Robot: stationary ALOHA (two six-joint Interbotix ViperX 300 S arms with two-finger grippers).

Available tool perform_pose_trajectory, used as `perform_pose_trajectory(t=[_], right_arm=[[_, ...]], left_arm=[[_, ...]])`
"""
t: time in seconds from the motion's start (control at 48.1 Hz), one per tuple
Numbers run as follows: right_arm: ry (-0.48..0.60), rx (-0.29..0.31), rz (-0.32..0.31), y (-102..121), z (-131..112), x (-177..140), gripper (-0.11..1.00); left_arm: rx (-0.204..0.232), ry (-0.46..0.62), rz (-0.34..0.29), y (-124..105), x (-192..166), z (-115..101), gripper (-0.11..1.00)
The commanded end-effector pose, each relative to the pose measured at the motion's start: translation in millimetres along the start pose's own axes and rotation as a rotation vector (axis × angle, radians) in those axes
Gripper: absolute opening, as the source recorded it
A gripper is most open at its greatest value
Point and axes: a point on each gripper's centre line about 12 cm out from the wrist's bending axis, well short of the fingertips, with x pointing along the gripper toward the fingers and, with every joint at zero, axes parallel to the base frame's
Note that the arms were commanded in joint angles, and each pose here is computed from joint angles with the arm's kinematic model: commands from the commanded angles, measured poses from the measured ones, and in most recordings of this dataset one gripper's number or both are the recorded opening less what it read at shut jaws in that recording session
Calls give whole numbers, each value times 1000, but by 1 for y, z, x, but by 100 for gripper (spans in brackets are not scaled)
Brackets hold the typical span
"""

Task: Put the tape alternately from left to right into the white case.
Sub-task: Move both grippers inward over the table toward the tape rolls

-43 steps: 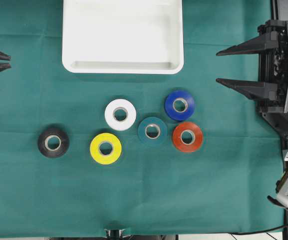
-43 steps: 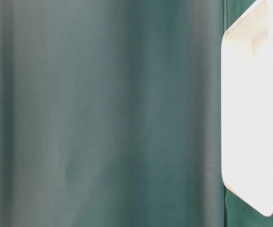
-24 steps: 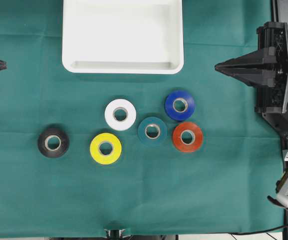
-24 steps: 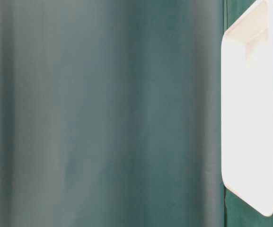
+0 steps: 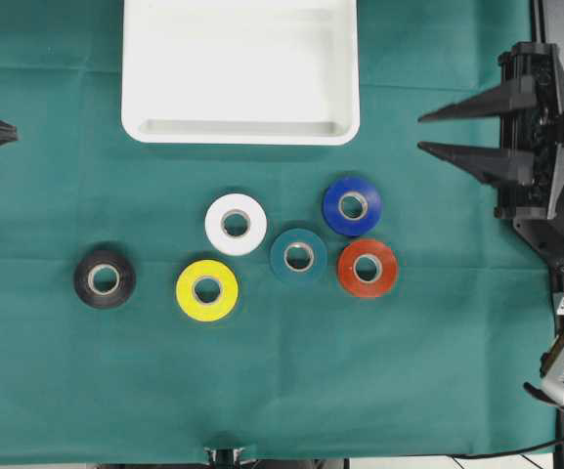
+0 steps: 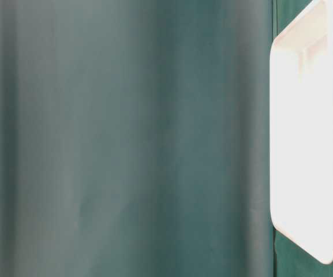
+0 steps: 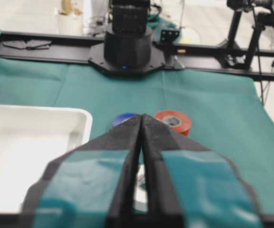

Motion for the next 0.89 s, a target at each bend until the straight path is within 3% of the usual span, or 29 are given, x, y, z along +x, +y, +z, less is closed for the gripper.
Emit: perform_pose_trajectory(t=[0.0, 0.187, 0.291, 0.873], right_arm=[[-14, 1, -3, -1, 4, 2, 23], [-14, 1, -10, -2, 4, 2, 77], [-8, 1, -15, -3, 3, 2, 82], [179, 65, -24, -4, -27, 36, 81]], left_arm=[[1, -17, -6, -2, 3, 8, 15], [0, -1, -5, -1, 2, 1, 66], [-2, 6, -5, -1, 2, -1, 92], [-8, 187, 7, 0, 39, -26, 93]])
